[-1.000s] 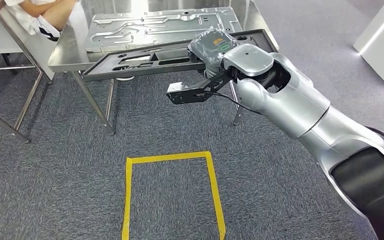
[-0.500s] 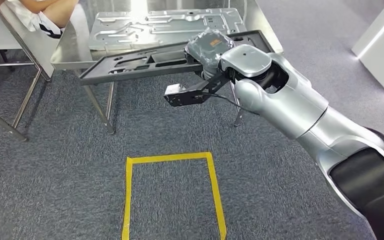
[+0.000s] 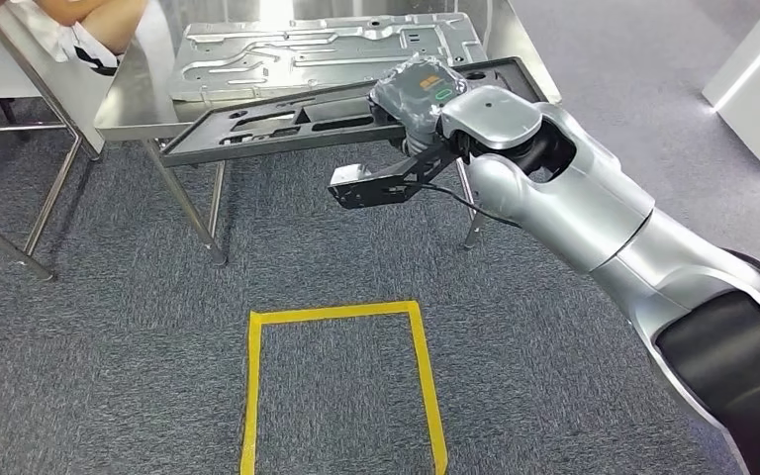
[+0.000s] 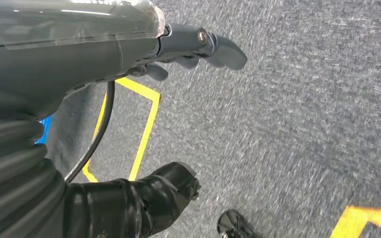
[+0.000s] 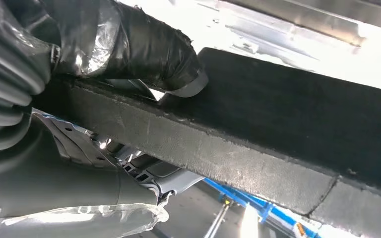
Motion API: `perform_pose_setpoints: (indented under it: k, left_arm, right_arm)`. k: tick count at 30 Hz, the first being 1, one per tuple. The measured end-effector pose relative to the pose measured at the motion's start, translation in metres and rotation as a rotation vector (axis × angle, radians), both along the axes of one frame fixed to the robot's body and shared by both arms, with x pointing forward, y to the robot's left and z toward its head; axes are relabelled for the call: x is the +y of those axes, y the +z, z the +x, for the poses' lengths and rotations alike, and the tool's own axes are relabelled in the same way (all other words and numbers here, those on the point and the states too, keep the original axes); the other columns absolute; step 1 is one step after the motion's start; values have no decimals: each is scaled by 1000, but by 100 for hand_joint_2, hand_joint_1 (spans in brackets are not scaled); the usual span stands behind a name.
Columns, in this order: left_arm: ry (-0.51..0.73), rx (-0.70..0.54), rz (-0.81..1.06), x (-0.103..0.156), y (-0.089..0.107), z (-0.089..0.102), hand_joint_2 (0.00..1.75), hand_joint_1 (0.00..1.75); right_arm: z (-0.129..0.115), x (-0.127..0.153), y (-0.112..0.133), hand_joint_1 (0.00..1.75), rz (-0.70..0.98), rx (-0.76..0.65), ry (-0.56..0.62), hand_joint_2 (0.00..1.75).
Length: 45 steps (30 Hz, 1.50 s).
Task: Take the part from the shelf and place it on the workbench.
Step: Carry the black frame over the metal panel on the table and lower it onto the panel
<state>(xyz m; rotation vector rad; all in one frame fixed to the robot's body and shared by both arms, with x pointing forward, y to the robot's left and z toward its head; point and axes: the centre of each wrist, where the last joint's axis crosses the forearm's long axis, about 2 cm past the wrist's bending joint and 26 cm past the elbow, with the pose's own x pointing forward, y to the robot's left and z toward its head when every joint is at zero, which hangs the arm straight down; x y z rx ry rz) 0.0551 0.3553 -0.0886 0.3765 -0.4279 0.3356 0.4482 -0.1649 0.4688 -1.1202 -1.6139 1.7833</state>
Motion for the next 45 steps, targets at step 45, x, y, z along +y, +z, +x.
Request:
perform_pose_setpoints:
  k: [45]
  left_arm:
    - [-2, 6, 9, 5, 0, -3, 175, 0]
  right_arm:
    - [3, -4, 2, 175, -4, 9, -2, 175]
